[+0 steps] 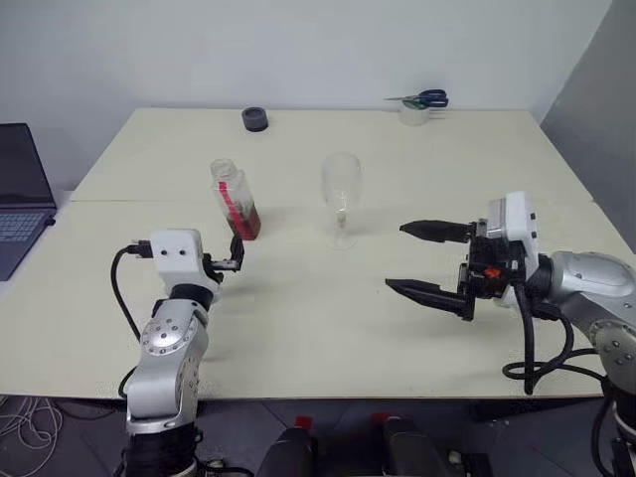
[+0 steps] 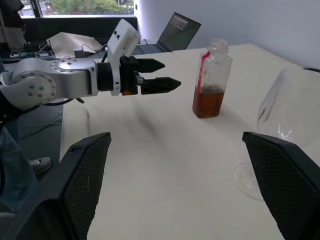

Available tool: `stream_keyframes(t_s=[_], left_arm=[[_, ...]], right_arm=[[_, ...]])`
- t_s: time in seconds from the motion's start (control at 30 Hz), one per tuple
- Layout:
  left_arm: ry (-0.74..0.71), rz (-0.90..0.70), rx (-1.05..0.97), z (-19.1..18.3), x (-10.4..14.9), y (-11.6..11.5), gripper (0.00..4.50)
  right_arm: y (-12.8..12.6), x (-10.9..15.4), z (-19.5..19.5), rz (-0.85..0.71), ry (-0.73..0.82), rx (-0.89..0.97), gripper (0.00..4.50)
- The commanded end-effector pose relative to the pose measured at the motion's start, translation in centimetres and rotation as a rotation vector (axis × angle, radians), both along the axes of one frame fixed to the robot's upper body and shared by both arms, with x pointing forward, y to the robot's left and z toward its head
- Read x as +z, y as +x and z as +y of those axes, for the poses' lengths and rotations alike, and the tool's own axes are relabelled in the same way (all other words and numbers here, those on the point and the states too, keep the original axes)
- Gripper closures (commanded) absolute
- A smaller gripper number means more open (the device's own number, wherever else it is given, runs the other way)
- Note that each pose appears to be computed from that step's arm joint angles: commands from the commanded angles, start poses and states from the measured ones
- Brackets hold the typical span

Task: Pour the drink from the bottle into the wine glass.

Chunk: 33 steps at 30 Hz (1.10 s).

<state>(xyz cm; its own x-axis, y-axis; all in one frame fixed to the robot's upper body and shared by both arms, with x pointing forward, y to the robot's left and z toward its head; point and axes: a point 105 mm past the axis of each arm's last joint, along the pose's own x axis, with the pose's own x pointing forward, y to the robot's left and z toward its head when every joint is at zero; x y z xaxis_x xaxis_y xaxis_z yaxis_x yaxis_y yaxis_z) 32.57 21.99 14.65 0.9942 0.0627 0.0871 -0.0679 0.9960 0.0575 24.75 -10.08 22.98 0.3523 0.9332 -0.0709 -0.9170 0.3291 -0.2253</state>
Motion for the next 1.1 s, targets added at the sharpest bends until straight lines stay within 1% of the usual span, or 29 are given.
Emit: stream_keyframes(t_s=[0.03,0.27,0.4,0.57,0.93,1.1], left_arm=[[0.015,-0.031,0.002,0.0,1.0,0.4,0.0],[0.013,-0.028,-0.016,0.1,1.2,1.1,0.0],[0.018,-0.005,-0.053,-0.1,0.9,1.5,0.0],[0.015,0.003,-0.089,0.0,0.9,2.4,0.0],[0.023,-0.023,-0.11,0.0,1.9,4.5,0.0],[0.037,-0.028,-0.115,0.3,2.0,5.0,0.0]], right_arm=[[-0.8,1.4,0.2,-0.046,0.02,0.015,0.01],[-0.9,1.5,0.6,-0.04,0.041,-0.006,0.01],[-1.0,1.6,0.8,-0.026,0.069,-0.019,0.01],[-0.9,1.9,0.7,-0.033,0.063,-0.025,0.01],[-0.6,2.4,0.5,-0.035,0.079,-0.053,0.01],[-0.5,2.3,0.5,-0.031,0.084,-0.064,0.01]])
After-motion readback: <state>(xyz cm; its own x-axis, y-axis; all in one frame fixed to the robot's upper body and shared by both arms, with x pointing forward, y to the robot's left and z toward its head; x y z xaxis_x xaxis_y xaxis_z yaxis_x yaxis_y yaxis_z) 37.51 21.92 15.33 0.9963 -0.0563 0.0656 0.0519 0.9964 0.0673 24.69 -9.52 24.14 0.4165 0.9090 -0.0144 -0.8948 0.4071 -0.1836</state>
